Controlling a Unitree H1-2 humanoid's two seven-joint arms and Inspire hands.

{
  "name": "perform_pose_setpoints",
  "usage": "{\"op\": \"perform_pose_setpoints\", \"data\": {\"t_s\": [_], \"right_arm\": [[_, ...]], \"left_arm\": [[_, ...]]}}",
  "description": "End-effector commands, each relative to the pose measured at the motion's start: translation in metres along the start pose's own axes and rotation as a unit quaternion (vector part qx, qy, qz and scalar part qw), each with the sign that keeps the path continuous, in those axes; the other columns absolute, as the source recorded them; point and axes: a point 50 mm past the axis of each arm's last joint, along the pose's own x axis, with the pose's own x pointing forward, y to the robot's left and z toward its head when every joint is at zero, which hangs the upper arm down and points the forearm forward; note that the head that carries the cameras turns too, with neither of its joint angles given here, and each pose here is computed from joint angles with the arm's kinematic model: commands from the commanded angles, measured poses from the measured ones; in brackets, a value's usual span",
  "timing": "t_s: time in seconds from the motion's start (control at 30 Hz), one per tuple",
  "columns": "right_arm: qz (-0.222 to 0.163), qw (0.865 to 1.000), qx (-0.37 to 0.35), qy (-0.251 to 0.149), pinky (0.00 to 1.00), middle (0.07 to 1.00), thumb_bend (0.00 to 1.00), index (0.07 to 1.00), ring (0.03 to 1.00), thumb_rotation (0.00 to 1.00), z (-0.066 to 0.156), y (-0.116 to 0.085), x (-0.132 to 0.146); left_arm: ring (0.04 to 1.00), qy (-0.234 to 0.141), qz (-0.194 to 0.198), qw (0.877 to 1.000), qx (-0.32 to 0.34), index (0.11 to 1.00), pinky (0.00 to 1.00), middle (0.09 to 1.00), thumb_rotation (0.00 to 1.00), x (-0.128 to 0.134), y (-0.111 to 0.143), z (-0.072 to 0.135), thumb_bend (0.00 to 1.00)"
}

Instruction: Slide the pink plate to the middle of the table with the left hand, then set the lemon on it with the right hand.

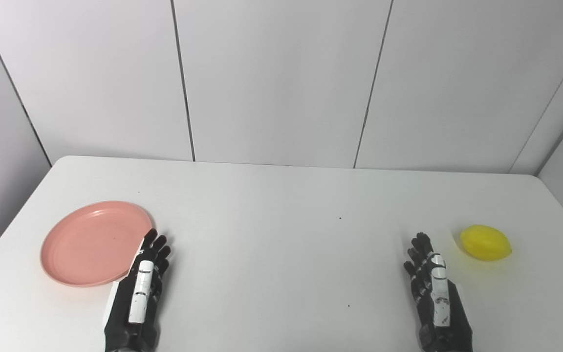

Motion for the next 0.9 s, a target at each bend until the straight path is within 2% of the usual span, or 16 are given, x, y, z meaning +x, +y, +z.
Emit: {"op": "perform_pose_setpoints", "data": {"t_s": [0.0, 0.87], "right_arm": [[-0.005, 1.000, 0.002, 0.022, 1.00, 0.977, 0.73, 0.959, 1.000, 1.00, -0.0094, -0.0024, -0.0061], [-0.007, 1.000, 0.007, 0.024, 1.00, 0.974, 0.73, 0.956, 1.000, 1.00, -0.0093, -0.0034, -0.0055]], "left_arm": [[0.973, 0.030, -0.004, 1.000, 0.002, 0.966, 1.00, 0.972, 0.86, -0.0068, 0.0069, -0.0059, 0.60], [0.960, 0.036, -0.005, 0.999, 0.003, 0.961, 1.00, 0.957, 0.86, -0.0060, 0.0047, -0.0069, 0.59]]}}
